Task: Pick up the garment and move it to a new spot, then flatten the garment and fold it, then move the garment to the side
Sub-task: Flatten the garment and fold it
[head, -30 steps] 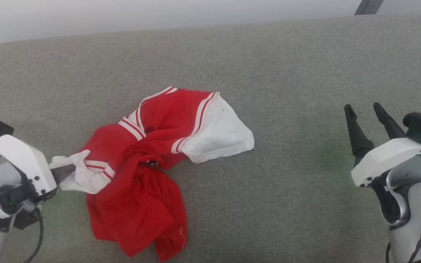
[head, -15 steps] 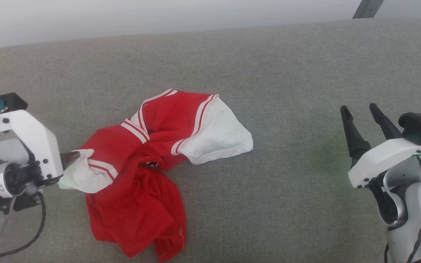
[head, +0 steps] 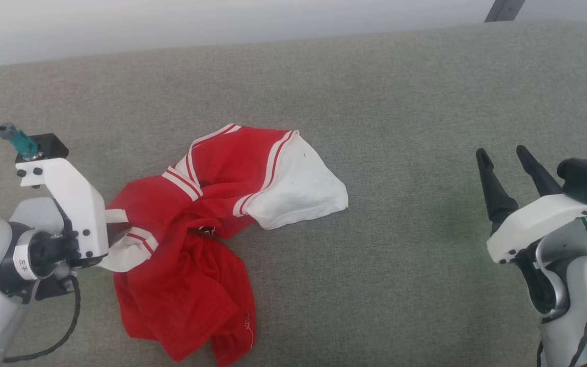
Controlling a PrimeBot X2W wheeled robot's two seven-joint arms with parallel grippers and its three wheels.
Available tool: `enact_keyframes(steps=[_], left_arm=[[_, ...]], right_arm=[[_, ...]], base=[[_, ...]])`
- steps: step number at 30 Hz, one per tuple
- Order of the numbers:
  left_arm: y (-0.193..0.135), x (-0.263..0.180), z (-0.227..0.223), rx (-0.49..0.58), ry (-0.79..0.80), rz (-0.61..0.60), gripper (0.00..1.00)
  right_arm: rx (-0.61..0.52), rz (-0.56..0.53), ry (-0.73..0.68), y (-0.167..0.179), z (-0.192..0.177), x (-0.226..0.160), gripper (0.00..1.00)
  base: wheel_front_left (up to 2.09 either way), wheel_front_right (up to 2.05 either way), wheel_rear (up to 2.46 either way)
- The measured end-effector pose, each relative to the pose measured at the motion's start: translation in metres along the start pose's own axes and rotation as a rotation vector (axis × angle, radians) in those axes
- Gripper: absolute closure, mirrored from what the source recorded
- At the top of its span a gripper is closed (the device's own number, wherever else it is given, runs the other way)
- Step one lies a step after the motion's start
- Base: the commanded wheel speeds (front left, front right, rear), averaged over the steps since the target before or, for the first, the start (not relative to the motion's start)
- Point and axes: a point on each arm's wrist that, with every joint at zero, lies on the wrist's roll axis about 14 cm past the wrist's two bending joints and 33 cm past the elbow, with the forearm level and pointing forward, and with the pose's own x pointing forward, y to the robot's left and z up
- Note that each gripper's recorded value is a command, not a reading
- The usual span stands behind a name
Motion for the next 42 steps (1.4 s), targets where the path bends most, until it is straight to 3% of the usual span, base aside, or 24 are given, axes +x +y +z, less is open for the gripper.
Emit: enact_keyframes(steps=[13, 14, 16, 21, 30, 42], left_arm=[[-0.007, 0.0, -0.005, 0.046, 0.016, 0.0, 0.0], [-0.006, 0.0, -0.005, 0.052, 0.017, 0.002, 0.14], [-0.006, 0.001, -0.005, 0.049, 0.017, 0.003, 1.0], [-0.002, 0.003, -0.005, 0.077, 0.011, 0.01, 1.0], [0.02, -0.004, 0.021, 0.005, -0.113, 0.077, 1.0], [0.101, -0.018, 0.046, -0.169, -0.287, 0.288, 1.0]], right_arm=[[0.0, -0.001, 0.002, 0.0, -0.001, 0.001, 0.0], [0.0, 0.0, 0.002, 0.0, -0.001, 0.001, 0.0], [0.0, 0.001, 0.003, 0.001, -0.001, 0.001, 0.0], [0.001, 0.0, 0.006, 0.0, -0.002, 0.001, 0.0], [0.002, -0.001, 0.002, 0.0, -0.001, 0.002, 0.0], [-0.002, 0.006, 0.003, 0.002, -0.001, 0.005, 0.0]], base=[[0.0, 0.0, 0.0], [0.0, 0.0, 0.0], [0.0, 0.0, 0.0], [0.0, 0.0, 0.0], [0.0, 0.0, 0.0], [0.0, 0.0, 0.0]])
